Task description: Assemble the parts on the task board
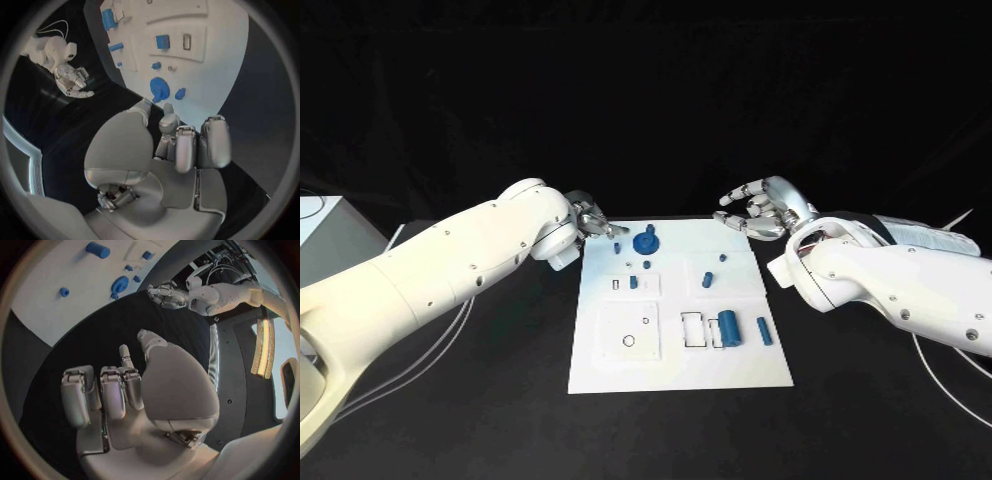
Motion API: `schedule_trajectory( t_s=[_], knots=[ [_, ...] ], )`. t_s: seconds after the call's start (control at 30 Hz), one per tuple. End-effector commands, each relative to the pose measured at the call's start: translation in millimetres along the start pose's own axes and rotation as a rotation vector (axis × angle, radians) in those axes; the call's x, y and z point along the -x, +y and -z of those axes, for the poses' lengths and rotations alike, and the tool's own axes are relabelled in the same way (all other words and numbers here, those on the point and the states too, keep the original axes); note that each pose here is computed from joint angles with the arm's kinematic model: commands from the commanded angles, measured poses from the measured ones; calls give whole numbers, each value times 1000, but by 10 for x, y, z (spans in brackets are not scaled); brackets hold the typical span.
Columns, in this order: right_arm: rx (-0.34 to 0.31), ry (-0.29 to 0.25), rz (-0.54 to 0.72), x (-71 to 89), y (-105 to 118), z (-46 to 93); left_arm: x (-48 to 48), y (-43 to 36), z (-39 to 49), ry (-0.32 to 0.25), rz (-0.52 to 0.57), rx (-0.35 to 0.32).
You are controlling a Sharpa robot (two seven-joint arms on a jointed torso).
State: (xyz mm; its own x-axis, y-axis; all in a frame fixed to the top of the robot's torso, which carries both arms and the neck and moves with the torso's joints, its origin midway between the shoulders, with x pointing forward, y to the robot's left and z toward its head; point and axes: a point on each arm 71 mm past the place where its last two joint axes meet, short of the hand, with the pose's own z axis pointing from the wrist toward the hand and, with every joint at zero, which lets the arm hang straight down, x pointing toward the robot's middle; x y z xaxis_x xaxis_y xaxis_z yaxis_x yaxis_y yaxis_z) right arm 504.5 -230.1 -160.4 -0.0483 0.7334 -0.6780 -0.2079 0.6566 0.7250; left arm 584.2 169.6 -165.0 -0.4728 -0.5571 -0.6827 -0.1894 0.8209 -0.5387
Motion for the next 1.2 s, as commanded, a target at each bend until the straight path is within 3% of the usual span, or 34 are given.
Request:
schedule_trajectory(
  t_s=[0.03, 0.27, 0.53, 1.2],
  knots=[
    [19, 0, 2, 6, 27, 2, 28, -32, -41, 4, -30, -13],
    [28, -3, 4, 24, 60, 0, 78, 9, -122, -4, -34, 20],
    [38, -7, 3, 50, 102, -6, 69, 56, -186, 0, -35, 44],
    [56, -13, 13, 78, 147, -8, 67, 97, -201, 12, -46, 64]
  ],
)
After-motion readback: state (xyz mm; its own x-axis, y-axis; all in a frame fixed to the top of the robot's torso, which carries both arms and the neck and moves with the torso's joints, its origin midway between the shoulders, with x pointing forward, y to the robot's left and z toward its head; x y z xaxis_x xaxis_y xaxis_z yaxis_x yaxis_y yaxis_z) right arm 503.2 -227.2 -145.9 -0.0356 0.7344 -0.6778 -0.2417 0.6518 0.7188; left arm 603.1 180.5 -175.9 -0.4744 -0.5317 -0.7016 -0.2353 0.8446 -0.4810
